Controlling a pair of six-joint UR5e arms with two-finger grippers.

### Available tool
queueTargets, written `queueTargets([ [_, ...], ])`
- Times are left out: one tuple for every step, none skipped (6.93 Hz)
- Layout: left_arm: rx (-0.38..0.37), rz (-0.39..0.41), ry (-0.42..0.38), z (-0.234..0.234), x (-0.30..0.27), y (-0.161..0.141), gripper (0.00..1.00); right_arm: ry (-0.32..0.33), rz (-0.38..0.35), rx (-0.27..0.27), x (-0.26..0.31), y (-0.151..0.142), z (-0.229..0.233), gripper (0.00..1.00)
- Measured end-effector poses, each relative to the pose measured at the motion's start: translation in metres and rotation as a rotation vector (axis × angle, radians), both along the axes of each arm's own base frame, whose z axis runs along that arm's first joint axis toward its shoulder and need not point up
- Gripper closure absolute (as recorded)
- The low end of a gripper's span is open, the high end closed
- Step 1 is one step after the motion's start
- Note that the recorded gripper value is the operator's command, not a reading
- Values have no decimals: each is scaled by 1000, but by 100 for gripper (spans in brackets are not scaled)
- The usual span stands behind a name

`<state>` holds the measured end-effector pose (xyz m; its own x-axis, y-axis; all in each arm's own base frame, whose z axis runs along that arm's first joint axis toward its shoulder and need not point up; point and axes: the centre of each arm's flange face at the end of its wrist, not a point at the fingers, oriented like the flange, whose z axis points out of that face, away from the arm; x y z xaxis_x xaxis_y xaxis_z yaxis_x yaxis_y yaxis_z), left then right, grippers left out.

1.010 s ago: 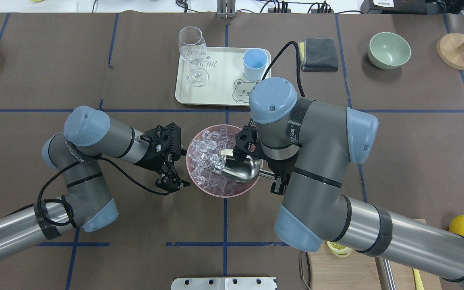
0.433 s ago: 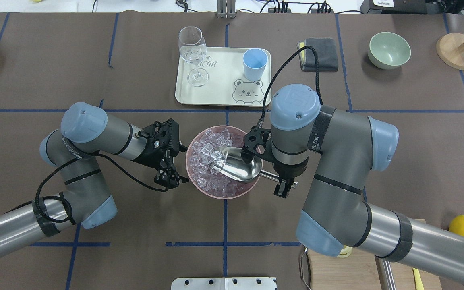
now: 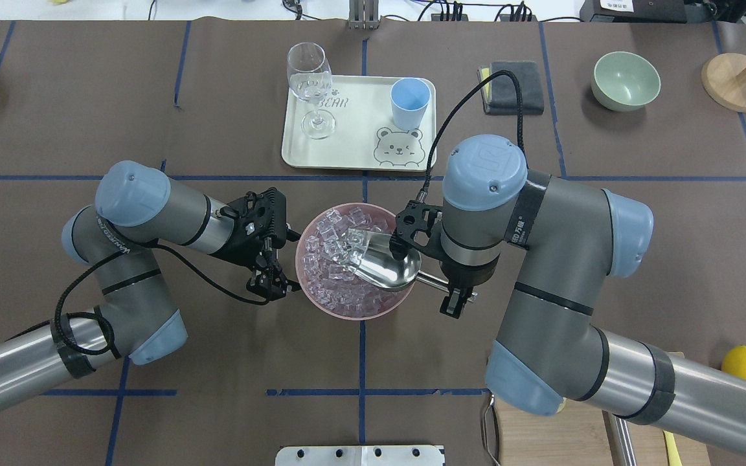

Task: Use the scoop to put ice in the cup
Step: 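Dig the scoop into the ice cubes and lift a scoopful with the right gripper, then carry the ice-filled scoop to the blue cup with the right gripper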

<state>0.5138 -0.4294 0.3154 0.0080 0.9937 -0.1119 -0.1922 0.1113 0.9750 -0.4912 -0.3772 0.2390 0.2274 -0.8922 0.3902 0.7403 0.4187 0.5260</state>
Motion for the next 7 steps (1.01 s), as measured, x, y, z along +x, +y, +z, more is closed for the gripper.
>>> queueTargets([
  [0, -1, 1, 0, -1, -1, 0, -30, 24, 0, 2, 1, 3, 100],
  [0, -2, 1, -1, -2, -2, 0, -54, 38, 5, 6, 3, 3, 100],
  [-1, -2, 1, -1, -3, -2, 0, -70, 53, 12, 11, 4, 0, 100],
  [-1, -2, 1, -1, -3, -3, 0, -72, 72, 12, 15, 6, -1, 100],
  [-1, -2, 1, -1, -3, -3, 0, -71, 98, 9, 19, 7, -3, 100],
  [-1, -2, 2, -1, -4, -4, 0, -79, 118, 7, 24, 9, -8, 100],
  [0, -3, 3, -2, -6, -4, 0, -81, 144, -12, 29, 11, -13, 100],
])
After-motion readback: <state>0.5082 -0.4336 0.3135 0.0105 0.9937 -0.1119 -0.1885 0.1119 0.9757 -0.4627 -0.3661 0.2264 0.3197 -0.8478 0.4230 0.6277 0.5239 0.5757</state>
